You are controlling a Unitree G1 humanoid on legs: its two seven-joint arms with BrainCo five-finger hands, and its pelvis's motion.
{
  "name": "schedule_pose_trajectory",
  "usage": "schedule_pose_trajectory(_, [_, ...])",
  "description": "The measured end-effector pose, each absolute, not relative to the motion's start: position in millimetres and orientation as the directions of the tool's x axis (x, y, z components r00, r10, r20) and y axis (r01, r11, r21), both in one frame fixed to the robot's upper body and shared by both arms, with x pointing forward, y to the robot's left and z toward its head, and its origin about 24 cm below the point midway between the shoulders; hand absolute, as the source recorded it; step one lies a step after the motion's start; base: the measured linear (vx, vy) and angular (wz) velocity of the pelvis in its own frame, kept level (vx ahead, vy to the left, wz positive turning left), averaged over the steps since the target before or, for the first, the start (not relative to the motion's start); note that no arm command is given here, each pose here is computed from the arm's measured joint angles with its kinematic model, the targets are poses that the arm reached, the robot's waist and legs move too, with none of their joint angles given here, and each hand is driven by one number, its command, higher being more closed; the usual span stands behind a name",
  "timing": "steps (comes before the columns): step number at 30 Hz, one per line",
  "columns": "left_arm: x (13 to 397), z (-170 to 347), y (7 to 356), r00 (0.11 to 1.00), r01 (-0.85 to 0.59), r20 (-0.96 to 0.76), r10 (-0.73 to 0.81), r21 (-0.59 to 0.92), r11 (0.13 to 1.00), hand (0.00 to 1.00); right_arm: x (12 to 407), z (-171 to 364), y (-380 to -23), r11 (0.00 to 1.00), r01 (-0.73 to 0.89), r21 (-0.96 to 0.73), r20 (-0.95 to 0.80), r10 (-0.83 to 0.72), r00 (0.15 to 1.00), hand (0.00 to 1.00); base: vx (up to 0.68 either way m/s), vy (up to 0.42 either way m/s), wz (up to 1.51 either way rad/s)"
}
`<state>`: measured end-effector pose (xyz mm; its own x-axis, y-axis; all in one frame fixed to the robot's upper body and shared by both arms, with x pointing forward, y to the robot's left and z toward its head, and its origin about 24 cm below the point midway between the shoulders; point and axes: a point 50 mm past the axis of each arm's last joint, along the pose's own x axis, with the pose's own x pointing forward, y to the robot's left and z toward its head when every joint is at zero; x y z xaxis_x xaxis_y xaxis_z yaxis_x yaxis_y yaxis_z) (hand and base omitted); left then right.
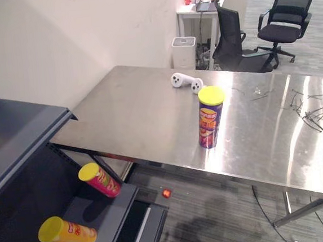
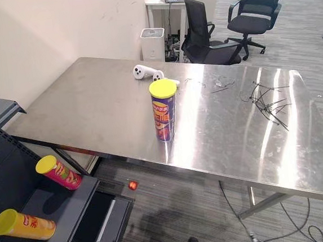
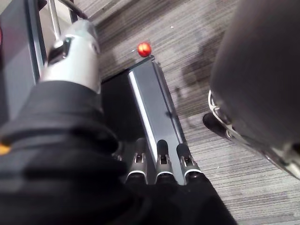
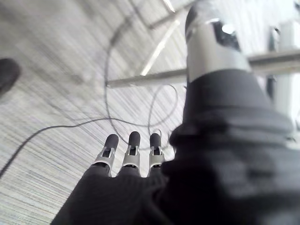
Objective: Put the gum and the chips on the shelf.
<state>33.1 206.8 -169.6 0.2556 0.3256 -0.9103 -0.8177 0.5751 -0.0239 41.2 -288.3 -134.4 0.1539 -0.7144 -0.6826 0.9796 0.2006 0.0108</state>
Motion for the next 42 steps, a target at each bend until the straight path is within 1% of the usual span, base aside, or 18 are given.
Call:
schedule_pose_trajectory(1, [33.1, -168.9, 209.2, 0.256, -0.826, -0.907, 0.335, -0.025, 0.563, 0.0, 45.4, -125.4, -302.5, 0.133, 0.99, 0.053, -0.642, -0.755, 0.136, 0.0, 0.0, 0.0, 0.0])
schedule_pose_trajectory(5, [34.1, -165.9, 216.2, 0.266, -0.828, -0.893, 0.364, -0.019, 0.56, 0.0, 66.8, -84.6, -344.6, 0.029, 0.98, 0.196, -0.462, -0.879, 0.118, 0.0, 0.01, 0.021, -0.13])
schedule_pose_trajectory(7, [34.9, -165.3, 216.9, 0.27, -0.819, -0.89, 0.367, -0.012, 0.574, 0.0, 89.3, -43.8, -364.5, 0.05, 0.946, 0.321, -0.286, -0.947, 0.147, 0.0, 0.0, 0.015, -0.21])
schedule_pose_trajectory(10, [43.4, -162.3, 218.7, 0.303, -0.805, -0.877, 0.374, -0.026, 0.592, 0.0, 111.9, 6.6, -371.3, 0.11, 0.896, 0.431, -0.094, -0.982, 0.166, 0.0, 0.0, -0.002, -0.06])
schedule_pose_trajectory(12, [46.2, -160.7, 219.6, 0.315, -0.8, -0.87, 0.38, -0.029, 0.599, 0.0, 120.4, 29.2, -370.6, 0.142, 0.871, 0.47, -0.007, -0.986, 0.165, 0.0, 0.01, -0.018, -0.13])
schedule_pose_trajectory(13, [45.6, -160.5, 219.2, 0.31, -0.797, -0.871, 0.381, -0.019, 0.604, 0.0, 126.8, 50.3, -368.5, 0.175, 0.857, 0.484, 0.078, -0.984, 0.158, 0.0, 0.02, -0.017, -0.2])
schedule_pose_trajectory(16, [40.7, -162.2, 215.1, 0.286, -0.796, -0.884, 0.369, -0.005, 0.605, 0.0, 131.3, 74.9, -363.9, 0.228, 0.844, 0.485, 0.189, -0.97, 0.153, 0.0, 0.07, -0.027, -0.11])
schedule_pose_trajectory(18, [39.1, -163.2, 211.0, 0.28, -0.796, -0.89, 0.359, -0.007, 0.605, 0.0, 140.7, 89.0, -352.1, 0.319, 0.821, 0.473, 0.263, -0.941, 0.214, 0.0, 0.09, -0.03, -0.09])
schedule_pose_trajectory(19, [40.3, -162.9, 211.2, 0.284, -0.792, -0.889, 0.36, -0.006, 0.611, 0.0, 148.9, 95.9, -342.1, 0.407, 0.798, 0.445, 0.312, -0.905, 0.287, 0.0, 0.05, -0.02, -0.07])
schedule_pose_trajectory(20, [40.6, -162.8, 211.4, 0.285, -0.79, -0.888, 0.36, -0.004, 0.614, 0.0, 154.0, 98.9, -336.6, 0.453, 0.778, 0.435, 0.333, -0.884, 0.329, 0.0, 0.05, -0.018, -0.1])
schedule_pose_trajectory(21, [43.1, -162.0, 211.9, 0.296, -0.774, -0.884, 0.362, 0.001, 0.633, 0.0, 167.8, 104.6, -321.2, 0.584, 0.719, 0.378, 0.38, -0.806, 0.454, 0.0, 0.03, -0.005, -0.06])
schedule_pose_trajectory(22, [44.4, -161.5, 212.4, 0.302, -0.769, -0.881, 0.364, 0.001, 0.64, 0.0, 175.4, 105.2, -312.8, 0.652, 0.673, 0.349, 0.393, -0.754, 0.527, 0.0, 0.0, 0.0, 0.0])
schedule_pose_trajectory(23, [44.9, -161.4, 212.6, 0.304, -0.764, -0.881, 0.362, 0.002, 0.646, 0.0, 179.7, 104.4, -308.2, 0.689, 0.647, 0.327, 0.395, -0.721, 0.569, 0.0, 0.01, 0.014, 0.04])
schedule_pose_trajectory(25, [45.4, -161.0, 213.9, 0.309, -0.75, -0.878, 0.365, 0.011, 0.661, 0.0, 194.3, 97.0, -296.0, 0.82, 0.519, 0.241, 0.372, -0.572, 0.731, 0.0, 0.0, 0.031, 0.11])
schedule_pose_trajectory(28, [42.3, -161.2, 216.3, 0.302, -0.736, -0.879, 0.369, 0.031, 0.677, 0.0, 207.1, 80.4, -289.3, 0.923, 0.36, 0.134, 0.3, -0.384, 0.873, 0.0, -0.01, 0.027, 0.21])
schedule_pose_trajectory(31, [35.3, -162.9, 218.1, 0.279, -0.718, -0.888, 0.366, 0.06, 0.694, 0.0, 216.3, 72.5, -286.1, 0.969, 0.238, 0.061, 0.248, -0.245, 0.937, 0.0, -0.01, 0.009, 0.19])
schedule_pose_trajectory(34, [30.3, -162.5, 223.1, 0.262, -0.718, -0.887, 0.38, 0.084, 0.691, 0.0, 226.5, 69.1, -283.3, 0.985, 0.171, 0.036, 0.221, -0.174, 0.959, 0.0, -0.02, 0.007, 0.11])
schedule_pose_trajectory(42, [27.9, -159.7, 235.4, 0.269, -0.682, -0.875, 0.402, 0.121, 0.721, 0.0, 252.9, 83.2, -268.8, 0.999, 0.041, -0.024, 0.239, -0.034, 0.97, 0.0, -0.02, 0.002, 0.15])
